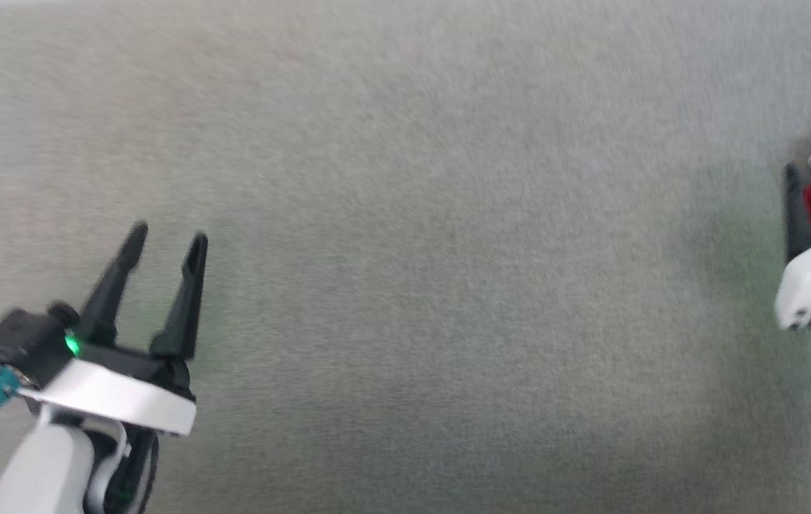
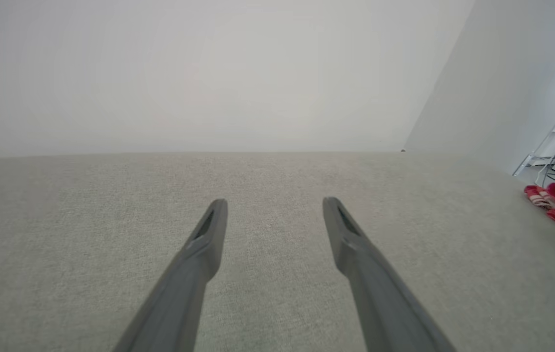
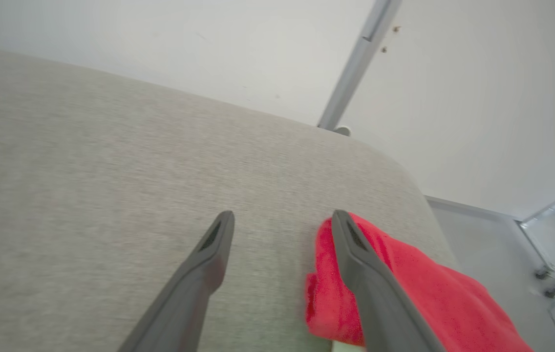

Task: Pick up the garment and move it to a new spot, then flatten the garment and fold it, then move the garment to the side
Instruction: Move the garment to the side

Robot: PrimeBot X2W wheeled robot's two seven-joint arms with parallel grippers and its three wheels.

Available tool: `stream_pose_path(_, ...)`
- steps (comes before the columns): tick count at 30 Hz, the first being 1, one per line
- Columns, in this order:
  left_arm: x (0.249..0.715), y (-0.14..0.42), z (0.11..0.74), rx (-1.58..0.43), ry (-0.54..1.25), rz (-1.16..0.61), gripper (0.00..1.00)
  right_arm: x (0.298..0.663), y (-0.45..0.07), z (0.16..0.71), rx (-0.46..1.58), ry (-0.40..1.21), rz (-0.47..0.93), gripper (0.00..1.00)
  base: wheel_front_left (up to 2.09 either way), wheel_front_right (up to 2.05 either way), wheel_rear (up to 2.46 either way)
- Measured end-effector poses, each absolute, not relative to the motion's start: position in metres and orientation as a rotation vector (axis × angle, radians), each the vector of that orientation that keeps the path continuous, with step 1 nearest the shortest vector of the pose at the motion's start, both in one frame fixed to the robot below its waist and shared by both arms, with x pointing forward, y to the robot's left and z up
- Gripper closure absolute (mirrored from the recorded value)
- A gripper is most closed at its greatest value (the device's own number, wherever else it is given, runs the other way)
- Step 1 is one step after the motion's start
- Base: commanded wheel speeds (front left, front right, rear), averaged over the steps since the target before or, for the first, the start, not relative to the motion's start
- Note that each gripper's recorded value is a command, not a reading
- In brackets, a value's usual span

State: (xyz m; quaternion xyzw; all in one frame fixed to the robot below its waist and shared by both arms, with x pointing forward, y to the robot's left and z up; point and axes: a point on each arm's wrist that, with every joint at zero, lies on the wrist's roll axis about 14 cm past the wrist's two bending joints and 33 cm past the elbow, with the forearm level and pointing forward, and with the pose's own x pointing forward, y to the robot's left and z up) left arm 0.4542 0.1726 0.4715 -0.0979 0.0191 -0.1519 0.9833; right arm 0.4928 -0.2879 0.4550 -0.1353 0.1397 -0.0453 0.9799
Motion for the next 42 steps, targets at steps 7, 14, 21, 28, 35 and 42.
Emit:
stream_pose_path(7, 0.405, 0.205, 0.474, -0.217, 0.055, -0.167, 0.00, 0.469, -0.221, 0.464, -0.154, 0.182, 0.062, 0.00, 0.00, 0.00, 0.00)
stream_pose_path(14, 0.360, 0.225, 0.479, -0.231, 0.039, -0.075, 0.00, 0.437, -0.189, 0.485, -0.040, 0.074, 0.117, 0.00, 0.00, 0.00, 0.00)
stream_pose_path(21, 0.334, 0.237, 0.490, -0.237, -0.005, -0.030, 0.00, 0.408, -0.187, 0.504, 0.016, -0.001, 0.094, 0.00, 0.00, 0.00, 0.00)
stream_pose_path(28, 0.315, 0.243, 0.495, -0.241, -0.030, 0.001, 0.00, 0.387, -0.189, 0.518, 0.025, -0.033, 0.079, 0.00, 0.00, 0.00, 0.00)
stream_pose_path(35, 0.307, 0.242, 0.498, -0.224, -0.039, -0.001, 0.00, 0.377, -0.191, 0.527, 0.040, -0.051, 0.068, 0.00, 0.00, 0.00, 0.00)
stream_pose_path(42, 0.305, 0.244, 0.502, -0.215, -0.053, 0.001, 0.00, 0.373, -0.189, 0.525, 0.051, -0.042, 0.068, 0.00, 0.00, 0.00, 0.00)
